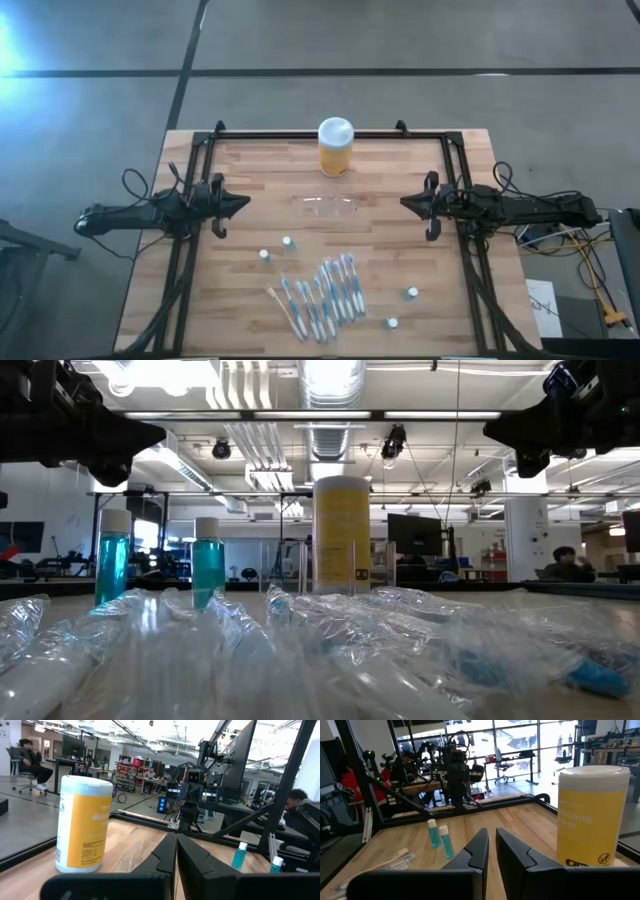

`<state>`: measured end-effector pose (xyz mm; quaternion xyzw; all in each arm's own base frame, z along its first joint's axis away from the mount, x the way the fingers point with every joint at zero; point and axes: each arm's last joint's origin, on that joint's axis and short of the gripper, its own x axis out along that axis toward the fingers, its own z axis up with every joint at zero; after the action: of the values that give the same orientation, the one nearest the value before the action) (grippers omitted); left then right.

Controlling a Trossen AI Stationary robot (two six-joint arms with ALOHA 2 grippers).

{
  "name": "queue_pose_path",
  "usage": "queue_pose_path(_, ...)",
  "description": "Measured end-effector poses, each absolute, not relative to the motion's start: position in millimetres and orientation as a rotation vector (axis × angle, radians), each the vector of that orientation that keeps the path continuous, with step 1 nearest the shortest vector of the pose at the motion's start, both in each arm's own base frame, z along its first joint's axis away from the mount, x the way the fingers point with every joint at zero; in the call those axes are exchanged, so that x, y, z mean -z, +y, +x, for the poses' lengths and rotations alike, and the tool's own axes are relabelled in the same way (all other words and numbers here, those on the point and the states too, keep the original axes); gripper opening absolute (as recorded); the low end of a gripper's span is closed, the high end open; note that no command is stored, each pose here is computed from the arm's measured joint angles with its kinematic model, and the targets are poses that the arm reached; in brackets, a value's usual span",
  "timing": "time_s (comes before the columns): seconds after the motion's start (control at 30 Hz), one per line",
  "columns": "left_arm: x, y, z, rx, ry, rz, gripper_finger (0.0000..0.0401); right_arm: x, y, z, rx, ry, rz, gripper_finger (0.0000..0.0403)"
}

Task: Pick & Place toothbrushing station

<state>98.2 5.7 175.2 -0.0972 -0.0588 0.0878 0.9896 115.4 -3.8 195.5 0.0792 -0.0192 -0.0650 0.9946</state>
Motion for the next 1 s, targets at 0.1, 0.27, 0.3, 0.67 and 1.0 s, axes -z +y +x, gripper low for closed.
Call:
queue_pose_path(0.1,-175.2,5.7,98.2,-0.176,-0.118,-0.195,0.0018,-195.5,-3.9,115.4,0.131,-0.039,0.159,0.0034)
queue_pose_path(0.27,-175.2,5.7,98.2,-0.176,-0.118,-0.195,0.0018,-195.5,-3.9,115.3,0.130,-0.039,0.159,0.0034)
queue_pose_path(0.3,-175.2,5.7,98.2,-0.176,-0.118,-0.195,0.0018,-195.6,-3.9,115.3,0.130,-0.039,0.159,0.0034)
queue_pose_path(0.67,-177.2,5.8,98.0,-0.178,-0.136,-0.169,0.0018,-195.9,-3.9,115.4,0.130,-0.042,0.157,0.0034)
queue_pose_path(1.0,-177.4,6.0,97.9,-0.189,-0.135,-0.120,0.0018,-195.9,-3.9,115.4,0.129,-0.047,0.233,0.0034)
